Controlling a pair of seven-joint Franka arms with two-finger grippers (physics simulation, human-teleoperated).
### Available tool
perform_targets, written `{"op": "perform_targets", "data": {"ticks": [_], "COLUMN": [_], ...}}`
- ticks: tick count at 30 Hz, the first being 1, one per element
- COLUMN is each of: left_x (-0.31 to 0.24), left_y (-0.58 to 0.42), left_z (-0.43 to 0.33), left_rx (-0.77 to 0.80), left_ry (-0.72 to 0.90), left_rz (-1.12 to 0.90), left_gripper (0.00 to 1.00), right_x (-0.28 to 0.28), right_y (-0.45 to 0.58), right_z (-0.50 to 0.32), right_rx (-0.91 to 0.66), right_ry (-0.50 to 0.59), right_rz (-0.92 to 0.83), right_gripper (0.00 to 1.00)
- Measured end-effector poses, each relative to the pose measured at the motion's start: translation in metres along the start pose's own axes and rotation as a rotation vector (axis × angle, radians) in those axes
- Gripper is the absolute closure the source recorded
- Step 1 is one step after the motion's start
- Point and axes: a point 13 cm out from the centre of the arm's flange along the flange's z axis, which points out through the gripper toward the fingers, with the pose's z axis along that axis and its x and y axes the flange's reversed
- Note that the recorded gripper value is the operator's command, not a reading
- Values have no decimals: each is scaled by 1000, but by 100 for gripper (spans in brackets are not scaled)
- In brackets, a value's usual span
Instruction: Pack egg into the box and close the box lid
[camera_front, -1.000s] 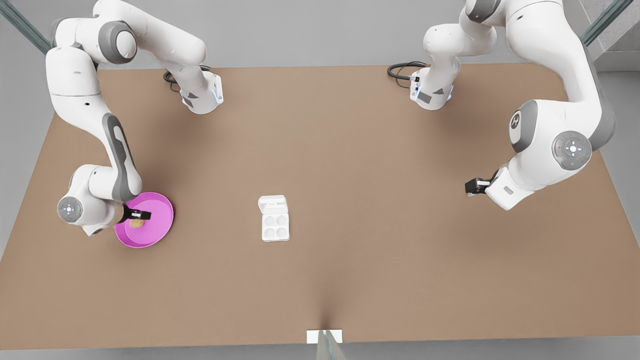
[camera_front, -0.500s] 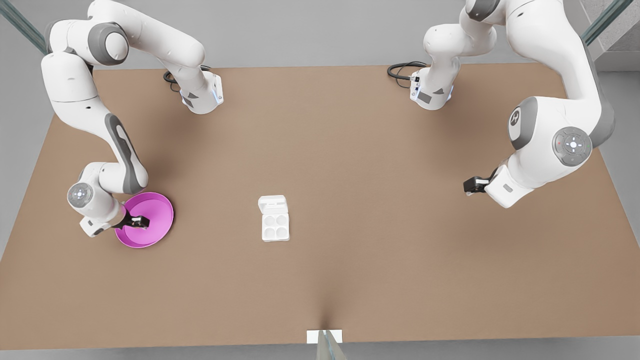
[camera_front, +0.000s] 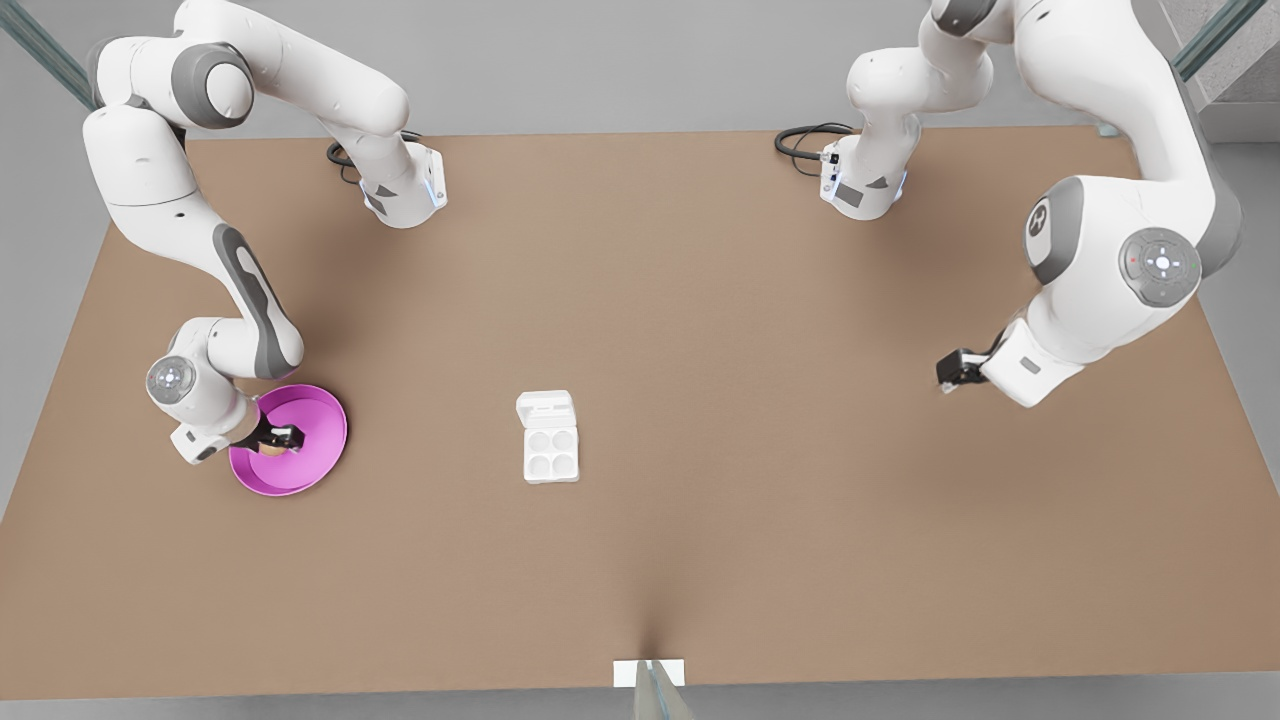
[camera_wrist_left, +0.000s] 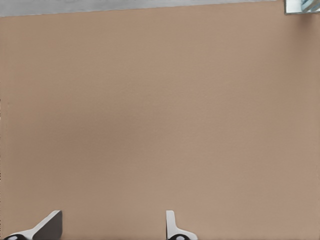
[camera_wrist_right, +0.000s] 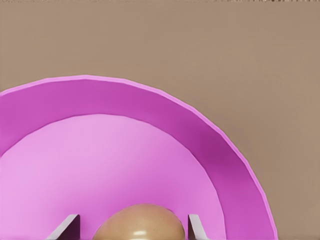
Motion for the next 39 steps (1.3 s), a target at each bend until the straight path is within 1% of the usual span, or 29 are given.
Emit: {"op": "perform_targets", "data": {"ticks": [1, 3, 5, 6, 12, 17, 23, 26, 31, 39], "left_x": [2, 5, 9, 10, 24, 20, 26, 28, 30, 34], "left_y": [-3, -36, -71, -76, -124, -109, -130, -132, -136, -138], "left_z": [-1, -6, -12, -15, -21, -23, -8, -8, -5, -8], "left_rx": [0, 0, -27, -37, -75, -135, -73, -63, -60, -61], "left_ry": [3, 0, -15, -20, -18, -34, 9, 14, 23, 30], "left_rz": [3, 47, 103, 109, 160, 127, 113, 101, 89, 74], "left_gripper": [0, 0, 0, 0, 0, 0, 0, 0, 0, 0], "right_x": [-1, -1, -2, -2, -4, -6, -18, -26, -35, -53], "right_y": [0, 0, 0, 1, 0, 2, 23, 52, 129, 245], "right_z": [0, 1, 1, 1, -3, -12, -30, -39, -51, -70], "right_rx": [0, -1, -2, -3, -2, 1, -6, -23, -60, -69], "right_ry": [-2, -4, -7, -8, -17, -26, -36, -36, -28, -29], "right_rz": [0, 1, 1, 1, -3, -13, -37, -55, -89, -95], "right_gripper": [24, 28, 38, 39, 42, 44, 44, 44, 44, 44]}}
